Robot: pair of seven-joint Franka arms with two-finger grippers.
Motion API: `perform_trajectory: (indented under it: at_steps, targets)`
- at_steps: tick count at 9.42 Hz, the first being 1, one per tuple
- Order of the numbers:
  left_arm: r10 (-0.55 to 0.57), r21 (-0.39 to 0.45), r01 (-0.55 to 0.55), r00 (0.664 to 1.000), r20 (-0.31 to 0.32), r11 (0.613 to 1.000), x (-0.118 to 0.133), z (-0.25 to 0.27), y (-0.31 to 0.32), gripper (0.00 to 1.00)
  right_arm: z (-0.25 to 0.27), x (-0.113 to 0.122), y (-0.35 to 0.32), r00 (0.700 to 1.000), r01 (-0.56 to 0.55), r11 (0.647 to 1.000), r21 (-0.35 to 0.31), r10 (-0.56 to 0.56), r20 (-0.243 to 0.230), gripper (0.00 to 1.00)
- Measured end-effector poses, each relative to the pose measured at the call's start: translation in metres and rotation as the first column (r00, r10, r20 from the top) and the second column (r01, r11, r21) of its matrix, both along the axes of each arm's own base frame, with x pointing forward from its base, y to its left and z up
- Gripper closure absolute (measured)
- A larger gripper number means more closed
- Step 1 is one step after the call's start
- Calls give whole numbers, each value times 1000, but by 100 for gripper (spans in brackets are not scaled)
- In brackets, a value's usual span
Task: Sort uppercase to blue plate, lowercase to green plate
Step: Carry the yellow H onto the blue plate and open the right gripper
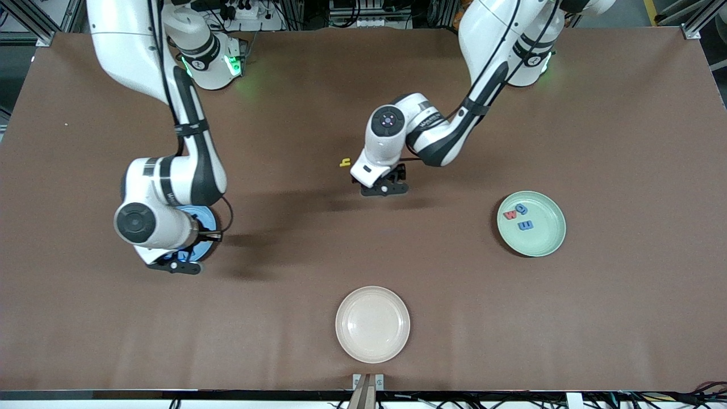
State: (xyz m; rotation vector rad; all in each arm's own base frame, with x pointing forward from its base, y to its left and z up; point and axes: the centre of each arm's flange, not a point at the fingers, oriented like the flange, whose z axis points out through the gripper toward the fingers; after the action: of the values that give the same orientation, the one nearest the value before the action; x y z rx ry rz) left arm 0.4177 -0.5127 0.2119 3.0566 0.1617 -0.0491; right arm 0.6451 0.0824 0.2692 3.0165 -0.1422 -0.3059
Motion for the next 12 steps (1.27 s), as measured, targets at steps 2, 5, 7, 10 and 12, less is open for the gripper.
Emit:
perform_trajectory:
  at_steps: [2, 5, 7, 10, 12]
  targets:
    - [109, -29, -109, 994, -9, 994, -16, 4, -35, 0, -4, -7, -53, 997, -52, 998, 37, 54, -48, 67]
    - [212, -12, -213, 976, -50, 977, -28, -27, -55, 0, -12, -17, -125, 990, -107, 990, 91, 114, -78, 66]
    - [224, 9, -224, 972, -66, 975, -29, -44, -54, 0, -12, -18, -138, 989, -114, 988, 101, 122, -79, 40]
    - [210, 114, -199, 972, -101, 973, -35, -43, -64, 0, -12, -17, -129, 988, -127, 986, 106, 135, -76, 0]
    - [205, 119, -193, 973, -102, 974, -35, -31, -75, 0, -9, -16, -126, 988, -133, 985, 109, 141, -68, 0]
